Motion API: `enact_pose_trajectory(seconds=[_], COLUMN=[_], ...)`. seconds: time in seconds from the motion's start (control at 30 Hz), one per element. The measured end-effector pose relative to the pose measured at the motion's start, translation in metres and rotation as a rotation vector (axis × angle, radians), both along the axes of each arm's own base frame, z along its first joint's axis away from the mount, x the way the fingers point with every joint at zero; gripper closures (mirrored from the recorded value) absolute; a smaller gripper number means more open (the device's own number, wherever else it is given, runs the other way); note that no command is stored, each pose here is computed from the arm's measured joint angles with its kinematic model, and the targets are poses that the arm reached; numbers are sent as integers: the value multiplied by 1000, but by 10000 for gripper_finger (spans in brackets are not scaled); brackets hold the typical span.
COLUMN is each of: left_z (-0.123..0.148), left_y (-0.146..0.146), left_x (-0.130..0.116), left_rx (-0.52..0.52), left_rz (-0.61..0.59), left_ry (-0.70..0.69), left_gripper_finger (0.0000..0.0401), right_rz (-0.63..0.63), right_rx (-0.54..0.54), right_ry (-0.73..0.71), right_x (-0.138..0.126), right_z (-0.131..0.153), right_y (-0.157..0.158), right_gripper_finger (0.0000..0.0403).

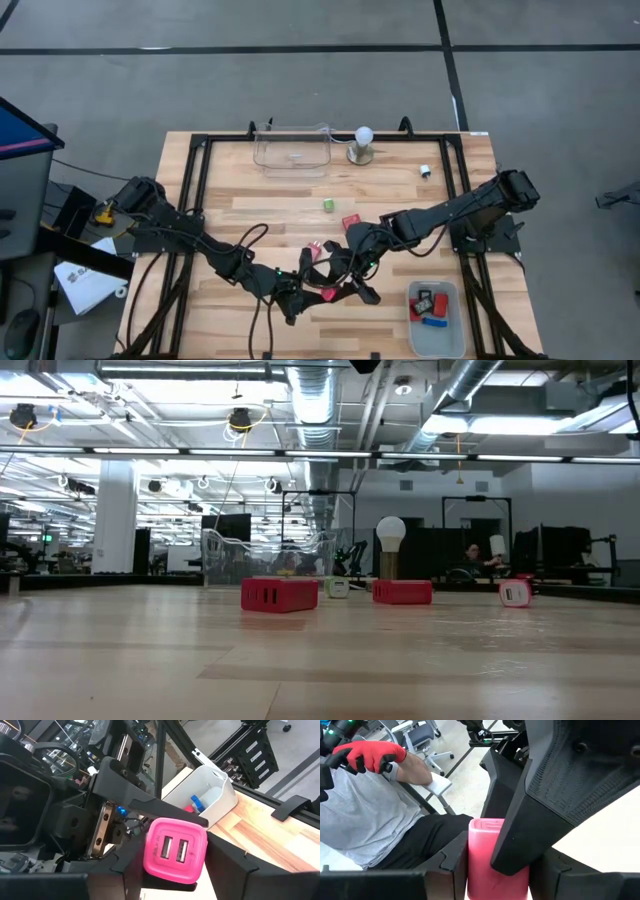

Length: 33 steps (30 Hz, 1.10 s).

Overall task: Pick & Place Office items
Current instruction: Put the pink charger adapter into the transparent bin

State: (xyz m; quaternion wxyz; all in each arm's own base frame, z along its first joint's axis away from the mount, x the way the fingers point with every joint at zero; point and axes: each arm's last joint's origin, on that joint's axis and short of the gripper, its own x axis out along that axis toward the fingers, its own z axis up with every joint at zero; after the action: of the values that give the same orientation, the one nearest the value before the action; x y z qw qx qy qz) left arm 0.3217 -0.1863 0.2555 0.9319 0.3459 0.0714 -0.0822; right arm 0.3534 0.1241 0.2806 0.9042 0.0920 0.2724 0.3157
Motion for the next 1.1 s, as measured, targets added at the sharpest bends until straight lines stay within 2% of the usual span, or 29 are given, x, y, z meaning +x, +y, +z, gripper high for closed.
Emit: enact_pose_trajectory(seconds=[0.33, 0.4, 0.5, 0.6, 1.1], left_z=[0, 0, 0, 0, -1], left_y=[0, 0, 0, 0, -1], left_x=[0, 0, -1, 0, -1], left_rx=[1, -5, -5, -4, 7], left_rz=[1, 6, 15, 9, 13], left_ry=[-1, 0, 3, 4, 13], left_gripper_finger=[236, 236, 238, 239, 239], right_rz=[-5, -35, -74, -86, -112], right_rx=[-2, -10, -24, -27, -4], right_ry=[-15, -20, -41, -48, -36], right_x=[1, 1, 2, 3, 5], right_z=[1, 1, 3, 3, 4], right_y=[0, 0, -1, -2, -7], right_gripper_finger=[260, 226, 155, 120, 124])
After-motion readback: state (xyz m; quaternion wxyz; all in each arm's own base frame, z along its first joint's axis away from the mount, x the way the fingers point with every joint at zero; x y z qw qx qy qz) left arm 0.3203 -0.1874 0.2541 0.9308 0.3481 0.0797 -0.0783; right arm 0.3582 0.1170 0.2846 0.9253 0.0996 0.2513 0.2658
